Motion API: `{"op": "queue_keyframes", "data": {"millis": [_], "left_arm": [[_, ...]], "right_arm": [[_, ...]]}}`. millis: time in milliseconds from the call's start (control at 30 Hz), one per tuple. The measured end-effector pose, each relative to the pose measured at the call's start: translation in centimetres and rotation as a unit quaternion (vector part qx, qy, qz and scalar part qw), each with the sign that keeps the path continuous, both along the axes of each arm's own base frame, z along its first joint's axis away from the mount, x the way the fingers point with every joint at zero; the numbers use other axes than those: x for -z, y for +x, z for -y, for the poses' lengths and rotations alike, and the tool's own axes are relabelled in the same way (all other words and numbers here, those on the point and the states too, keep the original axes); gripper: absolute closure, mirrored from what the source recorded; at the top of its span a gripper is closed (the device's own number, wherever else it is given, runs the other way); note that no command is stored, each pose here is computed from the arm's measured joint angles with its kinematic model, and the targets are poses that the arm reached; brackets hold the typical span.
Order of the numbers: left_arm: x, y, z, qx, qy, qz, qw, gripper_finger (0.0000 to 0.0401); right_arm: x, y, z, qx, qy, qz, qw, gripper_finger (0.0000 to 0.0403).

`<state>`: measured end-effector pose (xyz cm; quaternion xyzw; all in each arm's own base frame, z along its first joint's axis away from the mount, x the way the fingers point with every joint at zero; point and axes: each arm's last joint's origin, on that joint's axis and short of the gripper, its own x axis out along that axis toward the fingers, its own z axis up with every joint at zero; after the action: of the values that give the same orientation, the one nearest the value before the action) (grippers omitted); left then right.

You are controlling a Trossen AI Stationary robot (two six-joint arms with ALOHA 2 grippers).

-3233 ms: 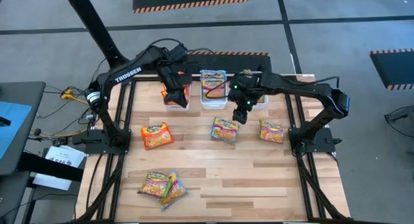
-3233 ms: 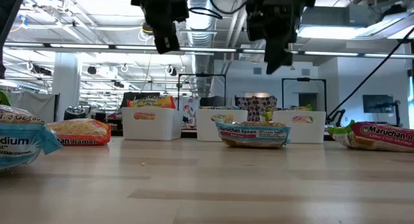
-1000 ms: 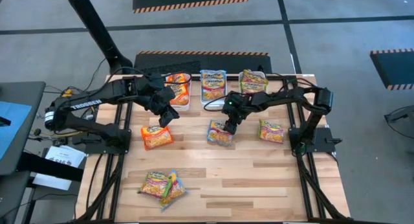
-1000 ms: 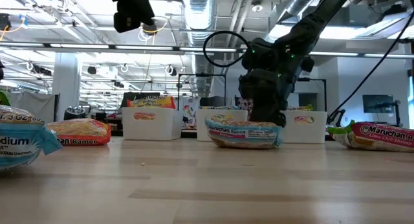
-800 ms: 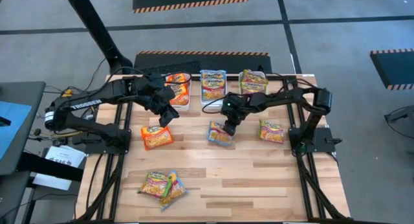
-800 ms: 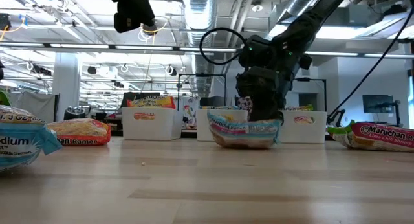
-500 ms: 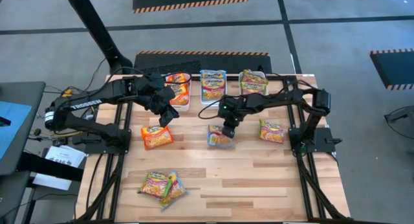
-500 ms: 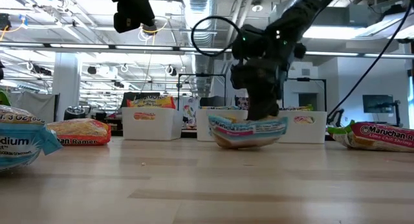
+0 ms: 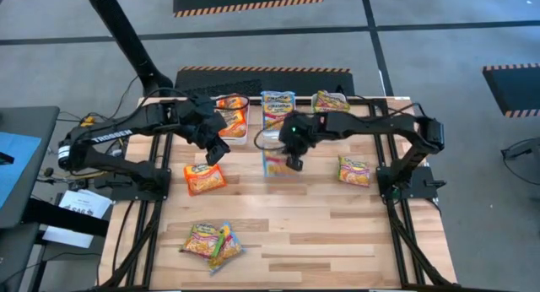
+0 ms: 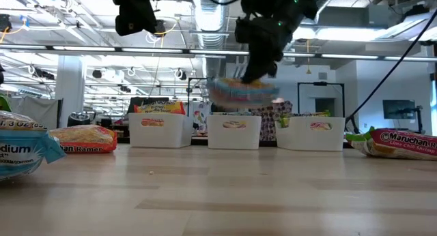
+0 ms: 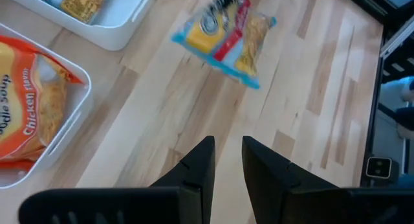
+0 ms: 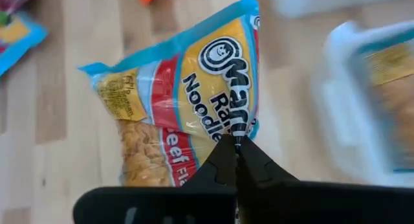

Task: Sort Maruchan noodles
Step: Put the blue noodle pack into the center white bin

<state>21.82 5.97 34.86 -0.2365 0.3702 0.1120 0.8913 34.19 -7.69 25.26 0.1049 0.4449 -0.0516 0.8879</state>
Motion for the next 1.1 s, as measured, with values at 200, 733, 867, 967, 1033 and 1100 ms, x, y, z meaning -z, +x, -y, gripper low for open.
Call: {"op": "queue_keyframes", "data": {"millis": [200, 733, 867, 967, 1033, 1100], "left_arm": [[-0.5, -0.8, -0.5, -0.013, 0.006, 0.008, 1.0, 0.0338], [-2.1, -3.9, -2.7, -0.051, 0.085, 0.037, 0.994, 0.0338], [-2.1, -4.3, -3.6, -0.065, 0.103, 0.031, 0.992, 0.0338], [-2.1, -4.6, -4.1, -0.071, 0.113, 0.028, 0.991, 0.0338], [-2.1, -4.9, -4.5, -0.074, 0.118, 0.026, 0.99, 0.0338], [-2.1, -5.1, -4.8, -0.077, 0.123, 0.024, 0.989, 0.0338]], "right_arm": [[-3.2, 0.3, 2.8, 0.023, -0.085, 0.028, 0.996, 0.0398], [-3.6, 0.0, 10.3, 0.069, -0.282, 0.015, 0.957, 0.0398], [-2.2, 0.8, 10.7, 0.069, -0.3, -0.011, 0.951, 0.0397], [-1.2, 1.2, 11.0, 0.062, -0.311, -0.033, 0.948, 0.0397], [-0.8, 1.6, 11.2, 0.058, -0.313, -0.035, 0.947, 0.0396], [-0.5, 2.0, 11.4, 0.055, -0.313, -0.04, 0.947, 0.0396]]}}
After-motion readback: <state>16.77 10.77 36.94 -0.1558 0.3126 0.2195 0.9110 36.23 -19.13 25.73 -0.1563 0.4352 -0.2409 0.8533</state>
